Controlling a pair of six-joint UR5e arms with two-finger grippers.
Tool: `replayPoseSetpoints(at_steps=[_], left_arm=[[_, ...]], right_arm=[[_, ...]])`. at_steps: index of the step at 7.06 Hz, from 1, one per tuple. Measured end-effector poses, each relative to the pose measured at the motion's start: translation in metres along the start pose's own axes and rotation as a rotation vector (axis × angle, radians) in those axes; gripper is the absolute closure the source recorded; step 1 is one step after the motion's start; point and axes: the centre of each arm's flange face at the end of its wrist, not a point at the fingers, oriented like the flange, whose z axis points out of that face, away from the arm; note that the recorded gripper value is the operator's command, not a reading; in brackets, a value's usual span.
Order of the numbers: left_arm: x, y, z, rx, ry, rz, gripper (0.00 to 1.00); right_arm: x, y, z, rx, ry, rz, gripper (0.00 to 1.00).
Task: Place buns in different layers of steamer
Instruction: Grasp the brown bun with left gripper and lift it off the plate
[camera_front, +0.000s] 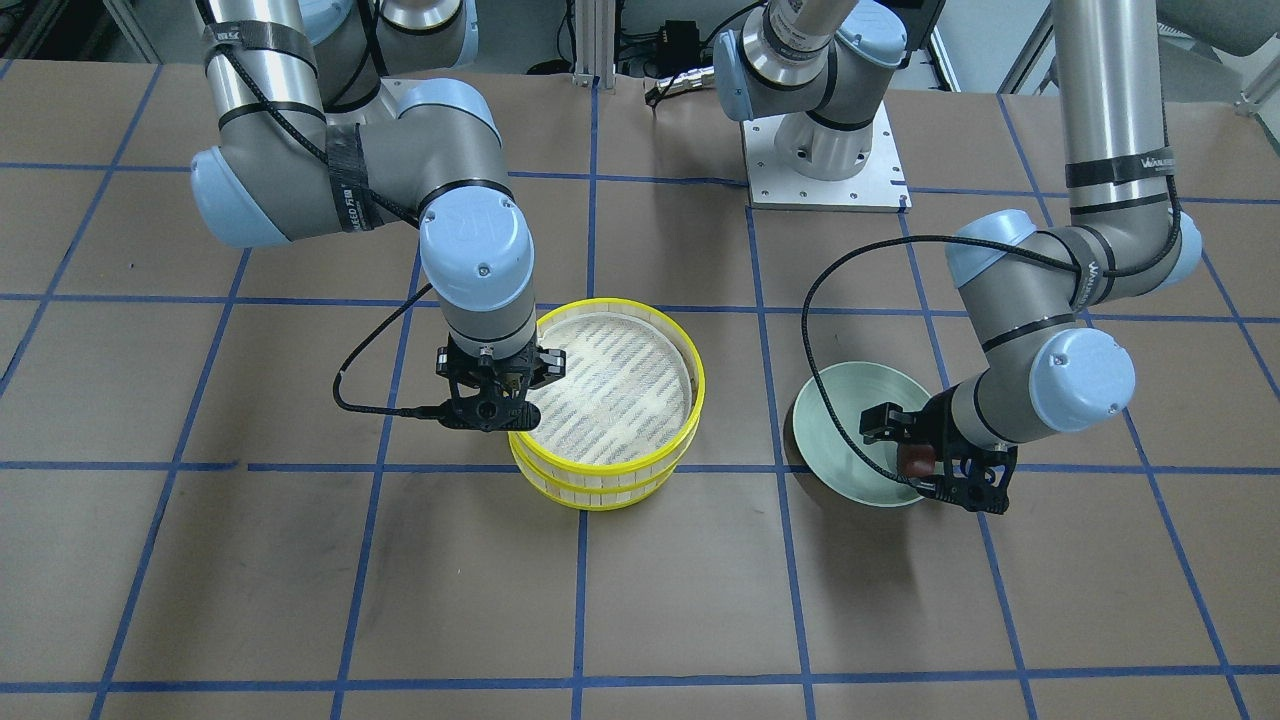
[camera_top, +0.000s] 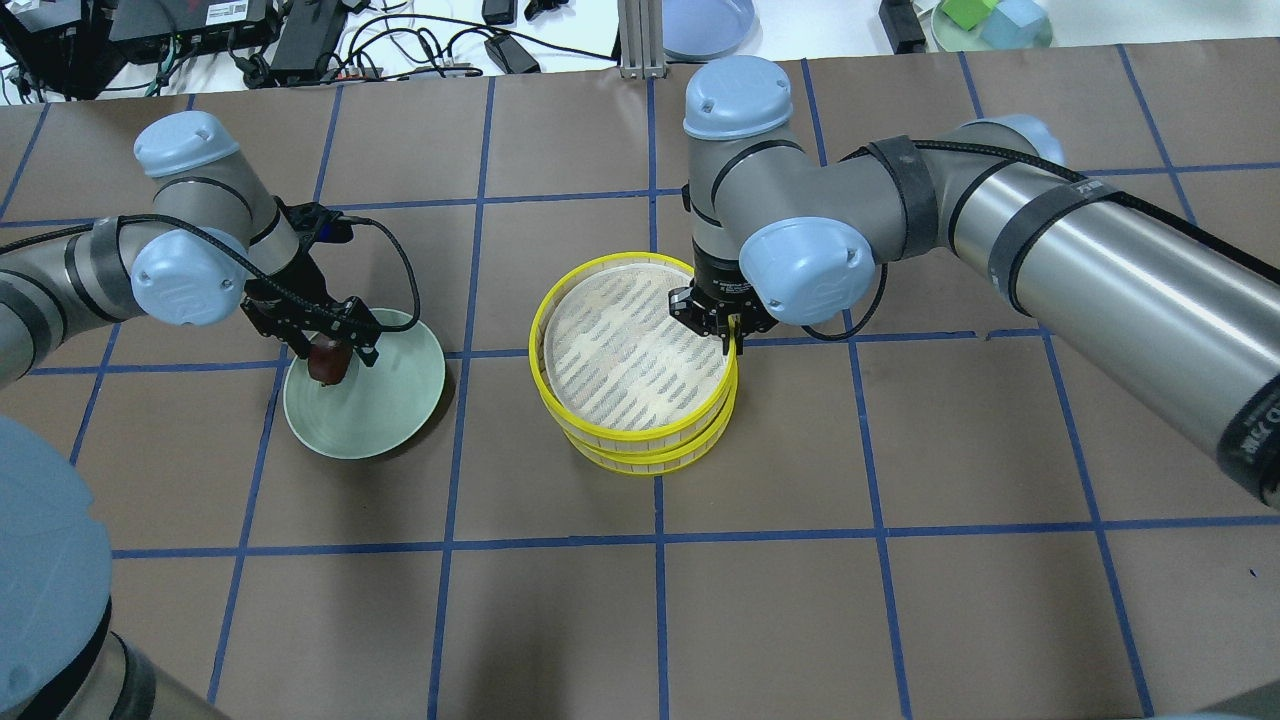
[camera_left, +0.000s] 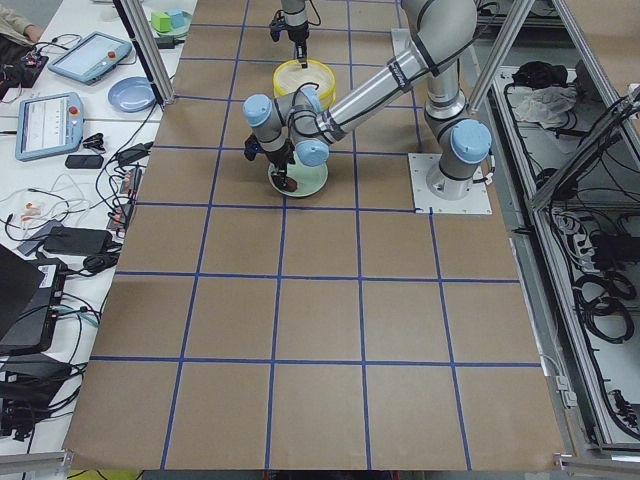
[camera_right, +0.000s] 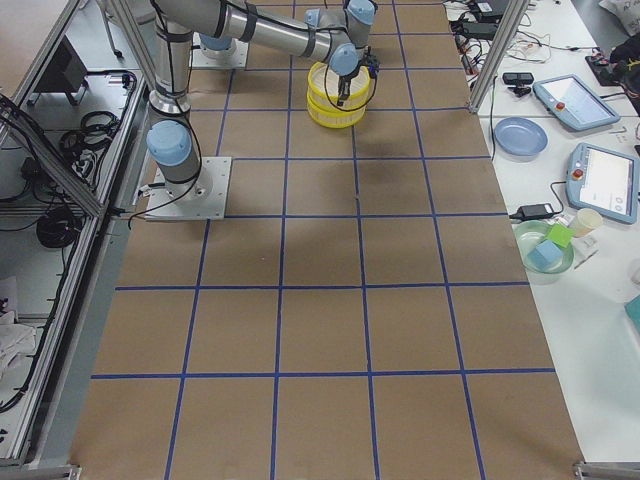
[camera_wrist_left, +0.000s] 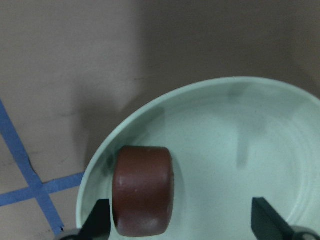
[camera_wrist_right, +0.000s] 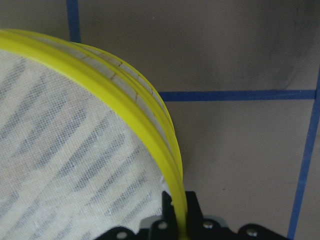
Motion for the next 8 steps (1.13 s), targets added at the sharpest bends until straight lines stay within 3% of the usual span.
replayPoseSetpoints(at_steps=[1, 2, 4, 6, 8], left_arm=[[-0.001, -0.001, 0.003, -0.004, -0.002, 0.002, 0.72], [-0.002, -0.002, 0.005, -0.002, -0.006, 0.009, 1.0], [-0.007, -0.006, 0.004, 0.011, -0.048, 0.022, 1.0], [-0.007, -0.012, -0.013, 0.062, -0.087, 0.027, 1.0], [0.014, -0.015, -0.069, 0.169, -0.124, 0.052, 1.0]], right_arm=[[0.001, 0.0, 0.0, 0.001, 0.009, -0.001, 0.95], [0.002, 0.0, -0.001, 0.005, 0.016, 0.0, 0.95], [0.002, 0.0, -0.008, 0.022, 0.014, 0.006, 0.95], [0.002, -0.001, -0.006, 0.017, 0.013, 0.007, 0.94], [0.002, 0.0, -0.001, 0.006, 0.016, 0.006, 0.43]])
